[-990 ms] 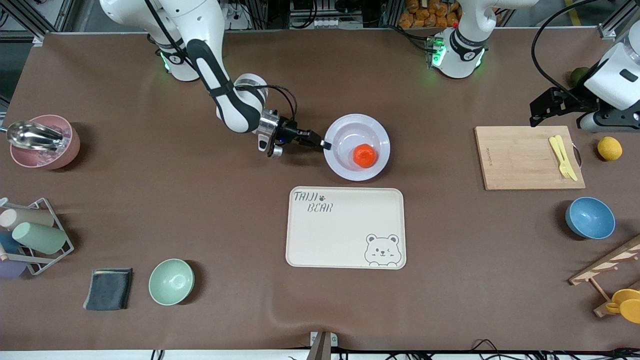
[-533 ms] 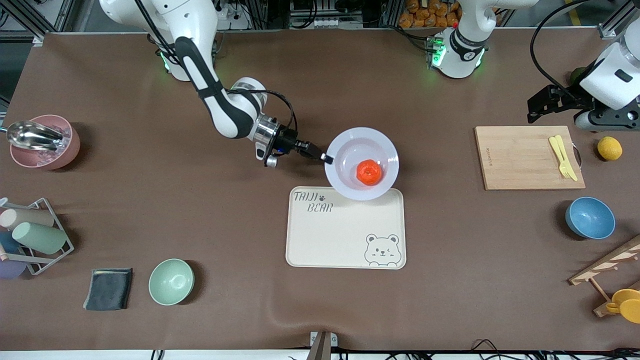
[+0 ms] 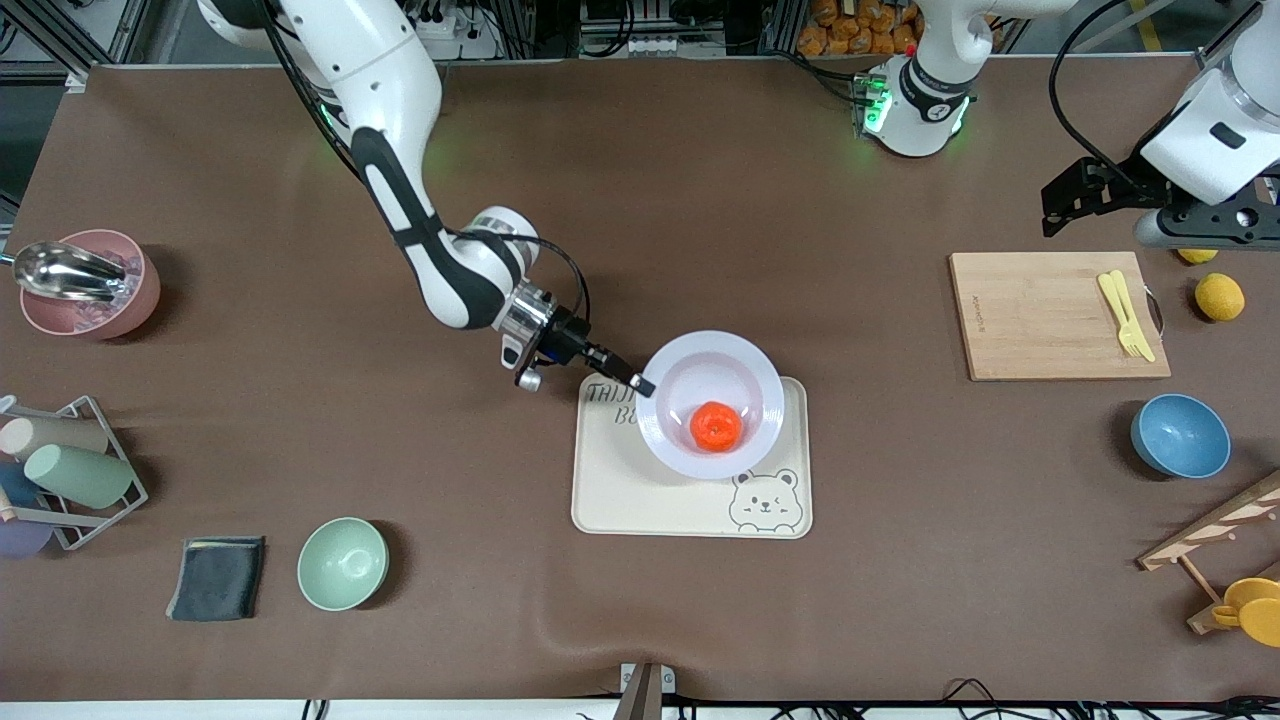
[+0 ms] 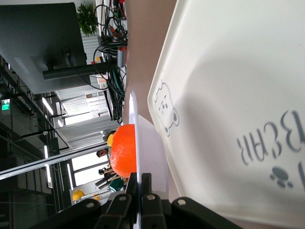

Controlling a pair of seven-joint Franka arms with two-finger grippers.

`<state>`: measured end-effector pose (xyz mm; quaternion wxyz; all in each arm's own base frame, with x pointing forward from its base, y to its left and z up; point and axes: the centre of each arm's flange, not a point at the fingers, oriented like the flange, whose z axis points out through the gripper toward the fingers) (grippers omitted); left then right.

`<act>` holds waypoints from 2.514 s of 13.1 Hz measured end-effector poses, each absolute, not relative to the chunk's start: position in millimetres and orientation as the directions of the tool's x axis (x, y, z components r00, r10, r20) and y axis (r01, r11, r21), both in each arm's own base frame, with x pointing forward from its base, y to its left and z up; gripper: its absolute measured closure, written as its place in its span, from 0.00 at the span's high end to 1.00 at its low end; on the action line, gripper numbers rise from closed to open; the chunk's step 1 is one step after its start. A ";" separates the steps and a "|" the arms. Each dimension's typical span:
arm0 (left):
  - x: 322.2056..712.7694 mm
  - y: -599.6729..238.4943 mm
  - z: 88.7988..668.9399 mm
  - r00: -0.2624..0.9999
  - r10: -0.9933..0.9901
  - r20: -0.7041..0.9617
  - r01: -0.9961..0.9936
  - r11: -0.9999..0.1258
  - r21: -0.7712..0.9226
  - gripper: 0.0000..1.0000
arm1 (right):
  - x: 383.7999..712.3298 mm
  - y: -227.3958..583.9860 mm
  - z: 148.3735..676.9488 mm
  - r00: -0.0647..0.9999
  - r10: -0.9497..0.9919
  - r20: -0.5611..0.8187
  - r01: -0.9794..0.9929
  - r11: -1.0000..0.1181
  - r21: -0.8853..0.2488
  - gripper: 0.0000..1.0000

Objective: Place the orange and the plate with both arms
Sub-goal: 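Slide the plate onto the white bear tray with the right gripper, then open the right gripper and pull it back from the plate rim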

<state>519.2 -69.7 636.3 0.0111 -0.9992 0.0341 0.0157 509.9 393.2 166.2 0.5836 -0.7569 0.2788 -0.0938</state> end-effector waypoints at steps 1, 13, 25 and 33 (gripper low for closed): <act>518.4 -67.7 637.6 0.998 -0.064 -0.030 -0.064 -0.998 -0.022 1.00 | 515.0 395.2 153.9 0.825 -0.534 -0.186 -0.317 -0.165 -0.934 0.05; 525.0 -83.6 638.8 0.996 -0.089 -0.019 -0.090 -0.996 -0.025 1.00 | 539.1 384.5 119.3 0.803 -0.566 -0.186 -0.333 -0.168 -0.928 0.15; 527.3 -88.2 642.8 0.995 -0.098 -0.010 -0.098 -0.995 -0.024 1.00 | 578.6 365.9 148.3 0.799 -0.541 -0.262 -0.490 -0.334 -0.805 0.59; 527.6 -95.3 644.8 0.994 -0.108 0.006 -0.108 -0.994 -0.024 1.00 | 625.3 318.6 177.2 0.844 -0.489 -0.221 -0.475 -0.488 -0.732 0.60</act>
